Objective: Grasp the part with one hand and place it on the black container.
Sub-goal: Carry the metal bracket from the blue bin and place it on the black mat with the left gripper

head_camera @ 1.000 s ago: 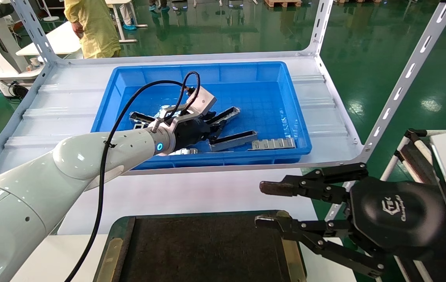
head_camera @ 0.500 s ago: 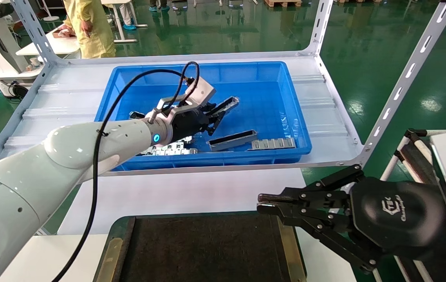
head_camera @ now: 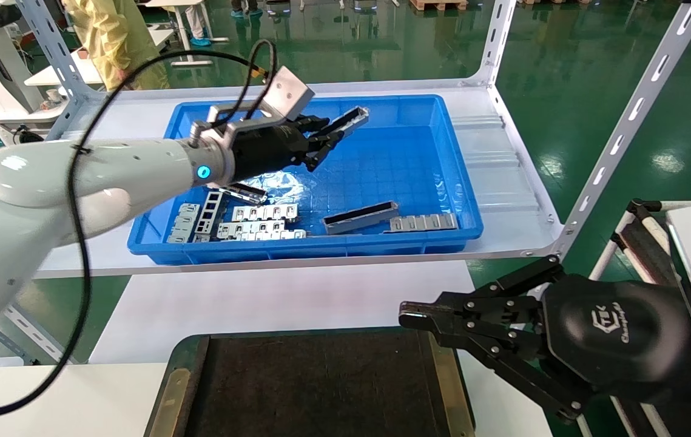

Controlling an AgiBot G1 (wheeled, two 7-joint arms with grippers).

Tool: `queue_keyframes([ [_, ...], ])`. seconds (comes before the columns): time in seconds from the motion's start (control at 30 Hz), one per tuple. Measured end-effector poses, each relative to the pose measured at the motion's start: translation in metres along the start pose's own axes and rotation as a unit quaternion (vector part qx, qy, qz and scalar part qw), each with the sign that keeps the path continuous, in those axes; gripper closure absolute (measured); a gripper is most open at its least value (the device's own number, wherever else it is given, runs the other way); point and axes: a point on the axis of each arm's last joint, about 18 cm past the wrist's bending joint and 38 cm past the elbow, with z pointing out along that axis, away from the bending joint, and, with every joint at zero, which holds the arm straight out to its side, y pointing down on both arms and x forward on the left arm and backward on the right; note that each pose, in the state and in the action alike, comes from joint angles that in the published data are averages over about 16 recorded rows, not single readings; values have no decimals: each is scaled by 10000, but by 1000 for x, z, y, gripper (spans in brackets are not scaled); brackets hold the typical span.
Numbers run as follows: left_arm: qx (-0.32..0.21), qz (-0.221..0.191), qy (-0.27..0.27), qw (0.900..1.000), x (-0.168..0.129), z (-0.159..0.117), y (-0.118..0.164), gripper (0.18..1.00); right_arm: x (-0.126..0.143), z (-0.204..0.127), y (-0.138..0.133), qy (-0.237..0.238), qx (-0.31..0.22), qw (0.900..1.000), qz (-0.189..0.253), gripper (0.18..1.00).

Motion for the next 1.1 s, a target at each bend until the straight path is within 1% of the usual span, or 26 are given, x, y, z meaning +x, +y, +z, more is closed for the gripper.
queue_keyframes([
  [0.27,591,148,364,9975,-13,-37,-19,838,0,0,0,0,0,10000,0,988],
  [0.5,1038,280,728,9915,-12,-75,-32,838,0,0,0,0,0,10000,0,988],
  [0.67,1218,331,991,9870,-1,-102,-36,838,0,0,0,0,0,10000,0,988],
  [0.8,1262,328,1174,9845,12,-122,-36,838,0,0,0,0,0,10000,0,988],
  [1.1,1144,190,1502,9818,48,-154,-20,839,0,0,0,0,0,10000,0,988],
])
